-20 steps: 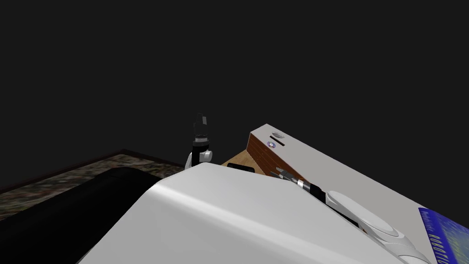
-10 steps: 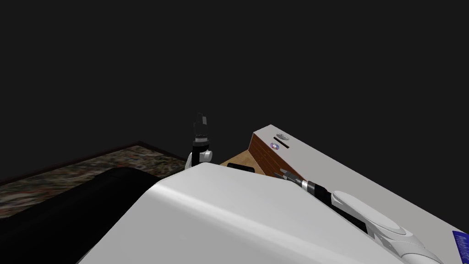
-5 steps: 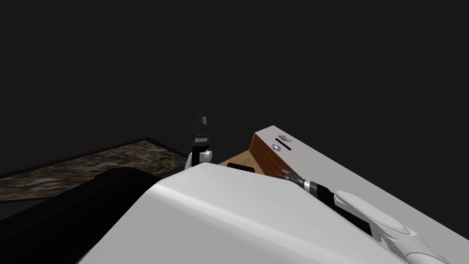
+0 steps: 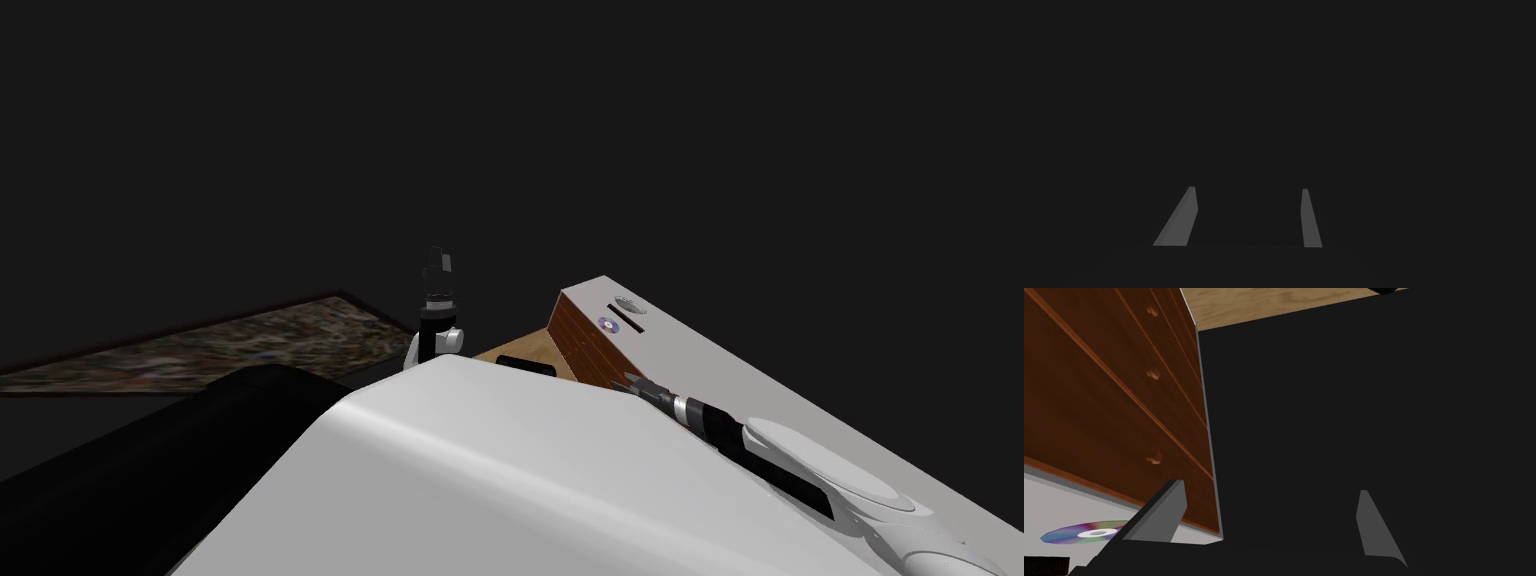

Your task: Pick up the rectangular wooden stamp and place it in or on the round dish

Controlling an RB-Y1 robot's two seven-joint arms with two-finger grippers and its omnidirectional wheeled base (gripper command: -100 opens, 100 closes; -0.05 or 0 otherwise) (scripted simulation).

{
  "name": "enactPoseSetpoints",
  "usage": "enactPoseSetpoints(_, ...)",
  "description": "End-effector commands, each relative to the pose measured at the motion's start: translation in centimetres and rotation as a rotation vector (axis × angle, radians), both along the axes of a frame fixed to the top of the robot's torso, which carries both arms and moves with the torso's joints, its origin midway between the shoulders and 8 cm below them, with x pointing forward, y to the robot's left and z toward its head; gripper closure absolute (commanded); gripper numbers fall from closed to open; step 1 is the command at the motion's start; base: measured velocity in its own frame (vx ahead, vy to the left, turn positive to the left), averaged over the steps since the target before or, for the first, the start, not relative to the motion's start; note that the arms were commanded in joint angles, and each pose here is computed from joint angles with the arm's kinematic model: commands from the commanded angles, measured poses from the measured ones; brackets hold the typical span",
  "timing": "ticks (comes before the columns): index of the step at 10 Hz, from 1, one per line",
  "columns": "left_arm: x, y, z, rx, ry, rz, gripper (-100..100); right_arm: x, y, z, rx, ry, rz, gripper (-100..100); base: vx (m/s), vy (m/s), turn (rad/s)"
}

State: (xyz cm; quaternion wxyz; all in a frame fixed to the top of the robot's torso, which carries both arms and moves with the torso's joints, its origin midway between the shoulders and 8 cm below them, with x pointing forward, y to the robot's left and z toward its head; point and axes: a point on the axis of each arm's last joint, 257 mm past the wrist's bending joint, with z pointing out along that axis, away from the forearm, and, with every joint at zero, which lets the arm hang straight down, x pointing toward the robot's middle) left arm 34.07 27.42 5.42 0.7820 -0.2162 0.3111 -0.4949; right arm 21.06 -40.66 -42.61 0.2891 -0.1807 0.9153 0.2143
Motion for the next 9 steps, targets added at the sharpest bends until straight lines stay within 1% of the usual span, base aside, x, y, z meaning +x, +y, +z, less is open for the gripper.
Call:
enactPoseSetpoints(1, 0.0, 0.0, 0.0, 0.000, 0.000, 0.000, 0, -0.1, -1.0, -0.2, -0.018, 0.012, -0.006, -100, -0.020, -0.002, 0.115)
enactPoseSetpoints(6, 0.0, 0.0, 0.0, 0.000, 0.000, 0.000, 0, -0.1, -1.0, -0.2, -0.018, 0.012, -0.006, -100, 0.000, -0.021, 0.037)
enactPoseSetpoints(7, 0.0, 0.0, 0.0, 0.000, 0.000, 0.000, 0, -0.4, -3.1, -0.6, -0.052, 0.035, -0.020, -100, -0.020, -0.006, 0.145)
enactPoseSetpoints(9, 0.0, 0.0, 0.0, 0.000, 0.000, 0.000, 0, -0.4, -3.1, -0.6, -0.052, 0.035, -0.020, -100, -0.016, -0.017, 0.120)
